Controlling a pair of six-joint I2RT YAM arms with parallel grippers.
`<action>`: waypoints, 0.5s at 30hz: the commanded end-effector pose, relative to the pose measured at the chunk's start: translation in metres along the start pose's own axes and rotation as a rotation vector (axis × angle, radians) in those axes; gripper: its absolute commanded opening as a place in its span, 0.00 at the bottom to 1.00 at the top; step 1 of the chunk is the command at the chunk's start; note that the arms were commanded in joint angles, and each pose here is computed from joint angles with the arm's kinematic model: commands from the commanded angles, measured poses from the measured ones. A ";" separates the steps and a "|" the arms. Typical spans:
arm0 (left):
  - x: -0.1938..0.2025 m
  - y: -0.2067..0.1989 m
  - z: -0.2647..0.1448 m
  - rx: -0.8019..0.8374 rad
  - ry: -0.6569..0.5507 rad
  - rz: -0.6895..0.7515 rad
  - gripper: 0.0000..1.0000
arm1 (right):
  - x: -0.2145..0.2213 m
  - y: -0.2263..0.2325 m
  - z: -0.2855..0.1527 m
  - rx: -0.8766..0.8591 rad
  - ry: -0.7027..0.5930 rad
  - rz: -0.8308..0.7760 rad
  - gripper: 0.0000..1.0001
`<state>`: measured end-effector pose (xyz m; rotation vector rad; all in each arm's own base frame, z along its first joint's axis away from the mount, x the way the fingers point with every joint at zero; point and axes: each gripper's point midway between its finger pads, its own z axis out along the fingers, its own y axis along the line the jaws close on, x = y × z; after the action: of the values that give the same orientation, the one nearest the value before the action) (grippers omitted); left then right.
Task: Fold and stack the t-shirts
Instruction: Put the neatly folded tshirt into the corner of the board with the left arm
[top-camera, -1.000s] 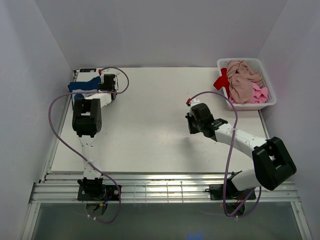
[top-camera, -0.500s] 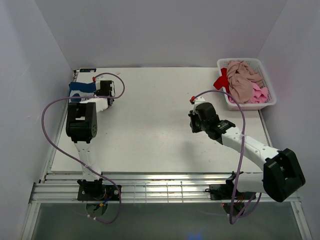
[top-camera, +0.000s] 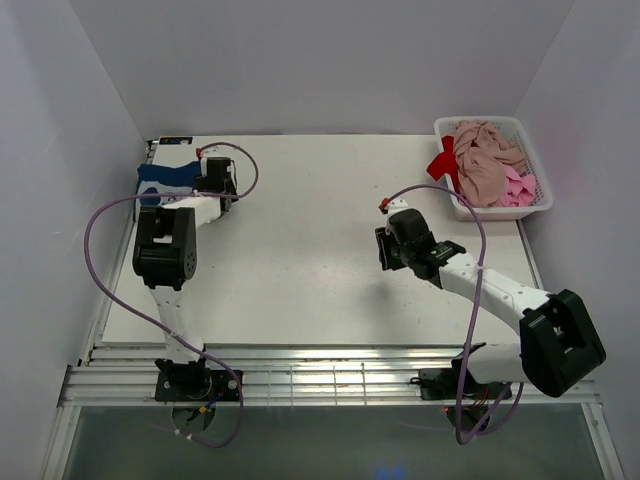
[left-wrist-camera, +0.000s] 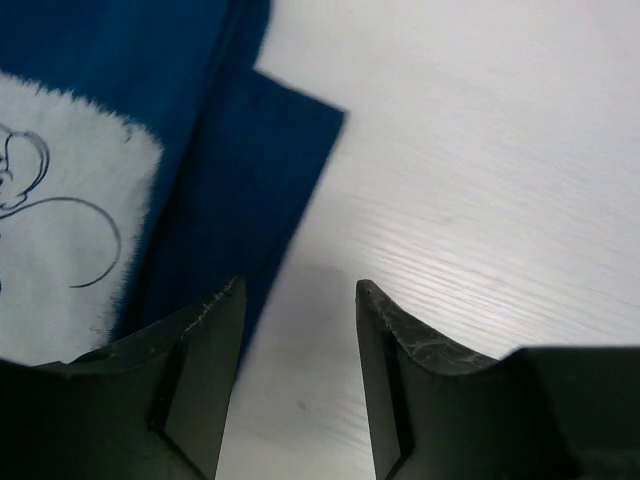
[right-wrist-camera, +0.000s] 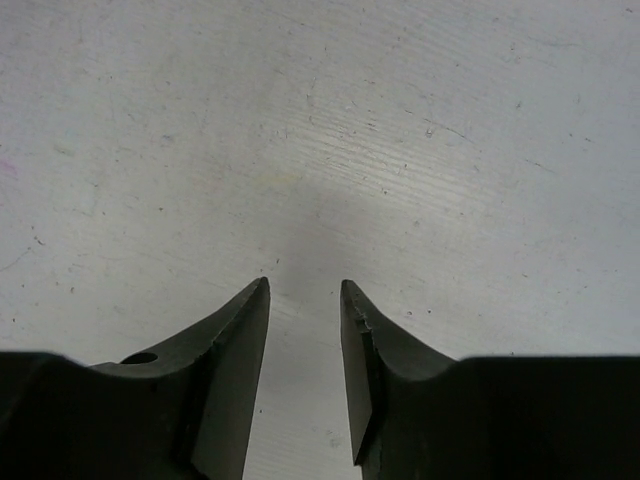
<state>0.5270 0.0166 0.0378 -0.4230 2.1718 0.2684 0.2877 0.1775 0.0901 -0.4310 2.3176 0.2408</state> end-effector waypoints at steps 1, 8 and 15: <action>-0.125 -0.045 -0.079 0.139 -0.311 -0.010 0.59 | -0.029 -0.004 -0.007 0.044 -0.056 -0.005 0.42; -0.144 -0.118 -0.206 0.379 -0.422 0.018 0.61 | -0.057 -0.008 -0.033 0.064 -0.150 0.028 0.50; -0.018 -0.180 -0.311 0.704 -0.260 0.085 0.60 | -0.066 0.000 -0.070 0.000 -0.209 0.091 0.49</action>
<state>0.4213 -0.2222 0.2867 0.0154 1.7242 -0.3160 0.2920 0.1707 0.1569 -0.3327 2.1939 0.2548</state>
